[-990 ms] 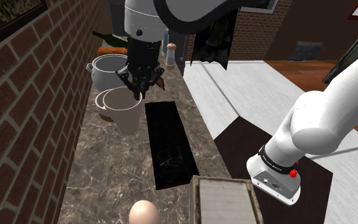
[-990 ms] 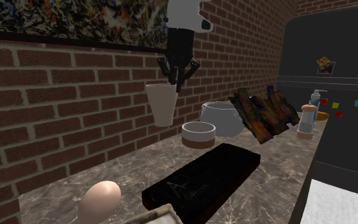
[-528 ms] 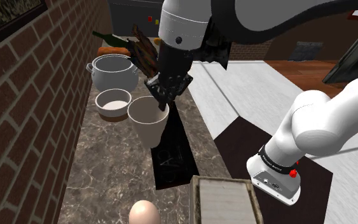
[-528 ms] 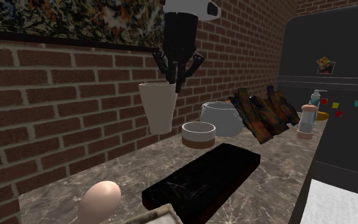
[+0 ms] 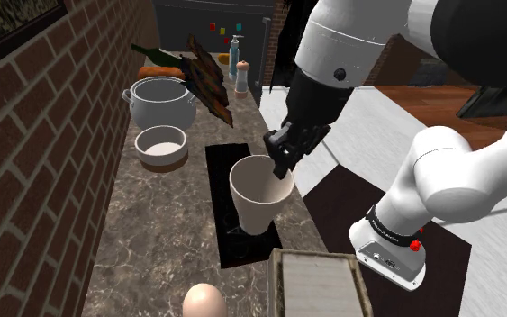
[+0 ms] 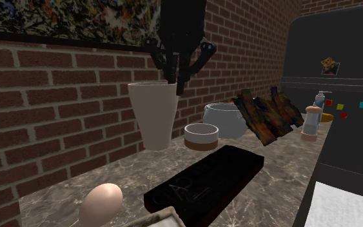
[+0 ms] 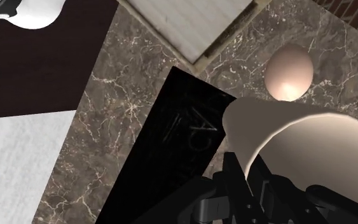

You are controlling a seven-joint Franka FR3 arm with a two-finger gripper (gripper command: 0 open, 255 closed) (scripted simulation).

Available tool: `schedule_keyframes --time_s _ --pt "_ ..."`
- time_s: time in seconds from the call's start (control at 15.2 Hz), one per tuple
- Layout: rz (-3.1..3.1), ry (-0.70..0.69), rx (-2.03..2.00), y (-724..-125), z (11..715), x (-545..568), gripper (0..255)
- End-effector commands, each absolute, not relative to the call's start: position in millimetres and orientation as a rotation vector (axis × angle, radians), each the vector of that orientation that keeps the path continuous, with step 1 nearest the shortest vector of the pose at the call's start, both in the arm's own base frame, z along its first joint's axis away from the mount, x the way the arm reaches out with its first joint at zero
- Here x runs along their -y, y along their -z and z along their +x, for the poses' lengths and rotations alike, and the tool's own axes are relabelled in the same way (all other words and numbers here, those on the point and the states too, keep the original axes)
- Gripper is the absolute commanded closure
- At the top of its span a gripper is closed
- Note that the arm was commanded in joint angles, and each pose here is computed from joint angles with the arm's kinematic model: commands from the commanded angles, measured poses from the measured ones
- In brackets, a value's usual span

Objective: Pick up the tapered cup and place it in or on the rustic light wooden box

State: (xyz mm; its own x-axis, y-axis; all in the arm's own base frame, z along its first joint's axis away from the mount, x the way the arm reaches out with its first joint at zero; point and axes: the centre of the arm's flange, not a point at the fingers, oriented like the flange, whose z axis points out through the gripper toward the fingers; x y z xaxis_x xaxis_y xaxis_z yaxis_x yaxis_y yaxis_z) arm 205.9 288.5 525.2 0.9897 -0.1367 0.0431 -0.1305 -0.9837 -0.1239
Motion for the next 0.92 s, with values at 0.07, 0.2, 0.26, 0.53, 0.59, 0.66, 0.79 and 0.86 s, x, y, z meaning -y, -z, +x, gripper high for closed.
schedule_keyframes --time_s 0.07,0.2,0.26,0.53,0.59,0.66,0.79,0.86 --pt "-3.012 0.077 -0.204 -530.7 168.8 -276.8 255" --pt "-3.012 0.077 -0.204 -534.2 143.4 -270.9 255" --pt "-3.012 0.077 -0.204 -535.9 130.6 -268.0 255" --pt "-3.012 0.077 -0.204 -542.8 79.6 -256.1 255" --pt "-3.012 0.077 -0.204 -544.6 66.9 -253.2 255" --pt "-3.012 0.077 -0.204 -546.3 54.1 -250.2 255" --pt "-3.012 0.077 -0.204 -549.8 28.1 -244.2 255" --pt "-3.012 0.077 -0.204 -544.5 28.1 -244.2 255"
